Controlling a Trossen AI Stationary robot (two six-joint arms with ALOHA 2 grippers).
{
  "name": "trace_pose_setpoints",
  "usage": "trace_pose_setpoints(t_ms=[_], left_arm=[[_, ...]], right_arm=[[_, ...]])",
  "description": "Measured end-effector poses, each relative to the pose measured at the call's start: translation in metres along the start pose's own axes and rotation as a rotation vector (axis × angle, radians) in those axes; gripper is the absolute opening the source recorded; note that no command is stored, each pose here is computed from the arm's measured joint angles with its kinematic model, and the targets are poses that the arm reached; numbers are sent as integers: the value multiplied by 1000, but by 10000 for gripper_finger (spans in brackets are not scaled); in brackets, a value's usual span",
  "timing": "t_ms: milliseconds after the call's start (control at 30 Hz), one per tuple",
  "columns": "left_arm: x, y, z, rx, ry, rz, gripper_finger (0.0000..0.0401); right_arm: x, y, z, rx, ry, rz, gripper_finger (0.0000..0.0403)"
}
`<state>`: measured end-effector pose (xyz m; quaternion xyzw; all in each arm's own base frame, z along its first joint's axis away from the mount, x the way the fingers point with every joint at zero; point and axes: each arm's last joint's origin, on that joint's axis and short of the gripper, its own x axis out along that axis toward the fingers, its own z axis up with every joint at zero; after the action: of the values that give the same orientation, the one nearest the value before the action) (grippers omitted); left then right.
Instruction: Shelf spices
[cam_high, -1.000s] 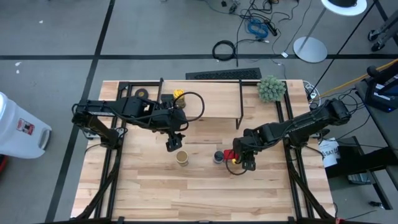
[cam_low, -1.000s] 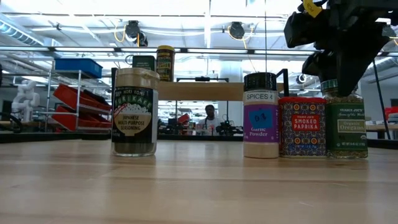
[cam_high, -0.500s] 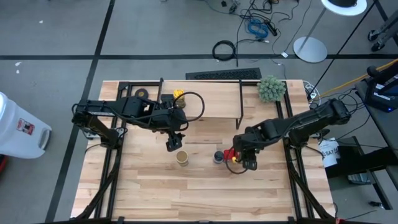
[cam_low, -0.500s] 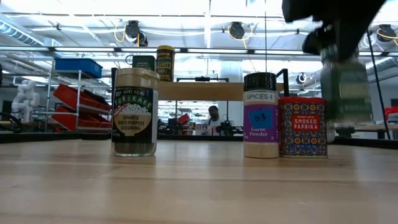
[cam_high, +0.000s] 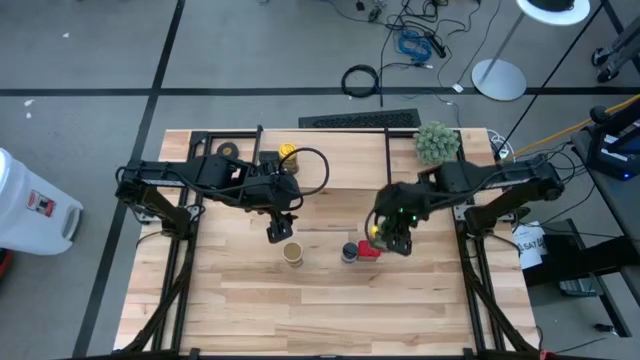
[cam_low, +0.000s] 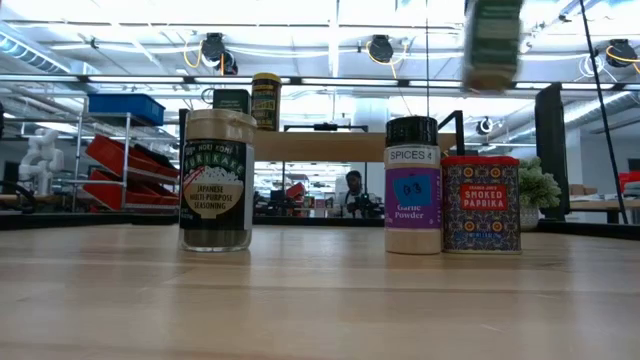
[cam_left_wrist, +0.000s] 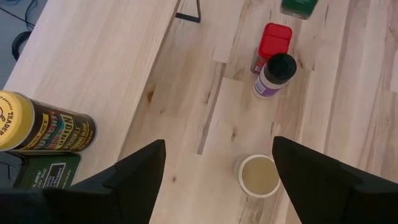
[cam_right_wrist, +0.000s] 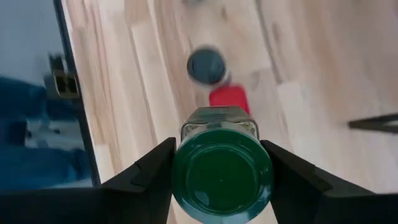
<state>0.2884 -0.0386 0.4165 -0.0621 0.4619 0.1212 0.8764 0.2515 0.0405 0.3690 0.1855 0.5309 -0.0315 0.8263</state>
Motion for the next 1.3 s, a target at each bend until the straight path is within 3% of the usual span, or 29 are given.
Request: trace_pose_setpoints(t_ms=[300,633,1000,1300], left_arm=[[0,0,0,0,-1,3,303],[0,6,2,-45,-15,43,303],[-24,27,7,-129,-120,127,303],[-48,51,3,-193,-198,201,303]], right_arm=[[-43,-34,33,6,-185,-28,197],[-71,-79,87,-87,-314,-150,197],[-58,-117,122,-157,-241,-205,197],[-36,-123,131,-211,-167,-180,198]])
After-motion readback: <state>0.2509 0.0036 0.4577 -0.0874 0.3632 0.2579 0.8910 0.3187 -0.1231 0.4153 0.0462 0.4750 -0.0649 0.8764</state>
